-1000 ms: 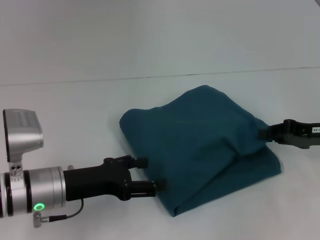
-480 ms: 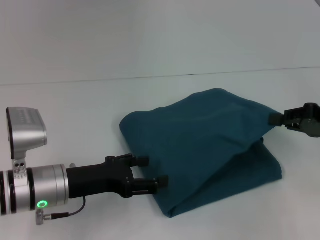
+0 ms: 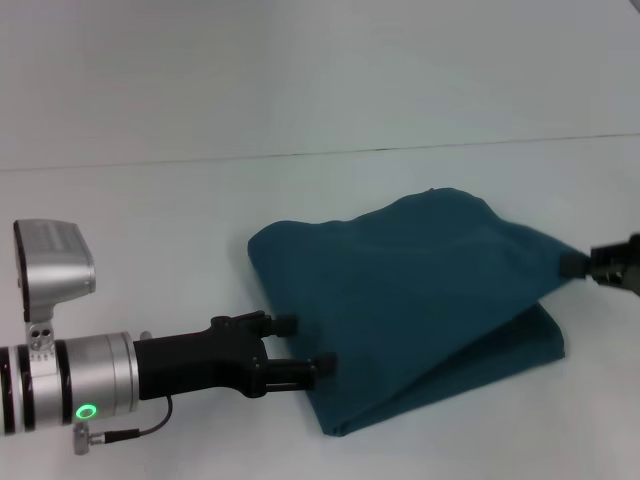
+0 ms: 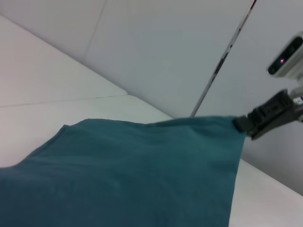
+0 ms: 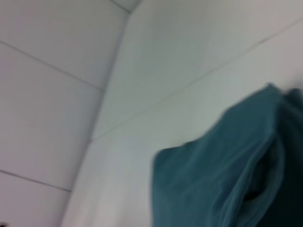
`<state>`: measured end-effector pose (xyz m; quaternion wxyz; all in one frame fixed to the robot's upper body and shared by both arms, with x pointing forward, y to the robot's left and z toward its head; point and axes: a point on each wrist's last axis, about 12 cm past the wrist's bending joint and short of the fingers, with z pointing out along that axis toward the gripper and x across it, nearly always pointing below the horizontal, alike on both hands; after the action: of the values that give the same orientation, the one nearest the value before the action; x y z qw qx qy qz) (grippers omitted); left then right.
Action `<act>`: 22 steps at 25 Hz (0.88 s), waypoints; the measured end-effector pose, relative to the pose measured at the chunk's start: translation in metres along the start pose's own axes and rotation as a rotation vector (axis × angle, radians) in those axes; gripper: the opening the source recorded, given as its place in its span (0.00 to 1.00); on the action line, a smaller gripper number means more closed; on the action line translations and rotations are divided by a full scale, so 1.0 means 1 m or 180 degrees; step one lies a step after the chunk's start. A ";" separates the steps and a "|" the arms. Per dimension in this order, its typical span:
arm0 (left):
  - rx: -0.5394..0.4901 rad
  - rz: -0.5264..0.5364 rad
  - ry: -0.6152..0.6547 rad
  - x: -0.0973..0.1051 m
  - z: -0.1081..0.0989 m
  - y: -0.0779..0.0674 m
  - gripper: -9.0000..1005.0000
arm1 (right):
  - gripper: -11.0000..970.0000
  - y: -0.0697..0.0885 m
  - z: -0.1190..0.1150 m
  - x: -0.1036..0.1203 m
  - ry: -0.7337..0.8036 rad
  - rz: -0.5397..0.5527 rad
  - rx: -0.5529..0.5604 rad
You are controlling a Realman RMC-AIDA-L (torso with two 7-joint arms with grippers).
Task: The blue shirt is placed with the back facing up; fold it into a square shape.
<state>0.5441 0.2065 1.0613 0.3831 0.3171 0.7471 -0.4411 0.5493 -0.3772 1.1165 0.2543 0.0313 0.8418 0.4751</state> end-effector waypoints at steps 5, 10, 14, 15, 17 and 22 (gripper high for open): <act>-0.0014 -0.0005 0.0015 0.001 0.001 0.000 0.90 | 0.14 -0.022 -0.002 0.013 -0.0053 0.0106 0.0379; -0.0011 -0.0003 0.0019 0.001 0.001 0.000 0.90 | 0.17 -0.042 0.002 0.024 -0.0073 0.0128 0.0750; -0.0010 -0.0007 0.0026 0.001 0.001 0.000 0.90 | 0.19 -0.042 -0.002 0.019 -0.0214 0.0042 0.0736; -0.0013 -0.0006 0.0028 0.001 0.001 0.000 0.90 | 0.19 -0.040 -0.003 0.017 -0.0270 0.0038 0.0706; -0.0028 -0.0006 0.0030 0.001 0.001 0.001 0.90 | 0.20 -0.038 -0.006 0.011 -0.0375 0.0016 0.0657; -0.0056 0.0000 0.0025 0.000 0.002 0.002 0.90 | 0.36 -0.023 -0.001 -0.015 -0.0652 -0.0138 0.0514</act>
<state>0.5463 0.2060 1.0597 0.3830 0.3154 0.7524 -0.4332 0.5662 -0.3945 1.1039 0.3457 0.0819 0.8475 0.3944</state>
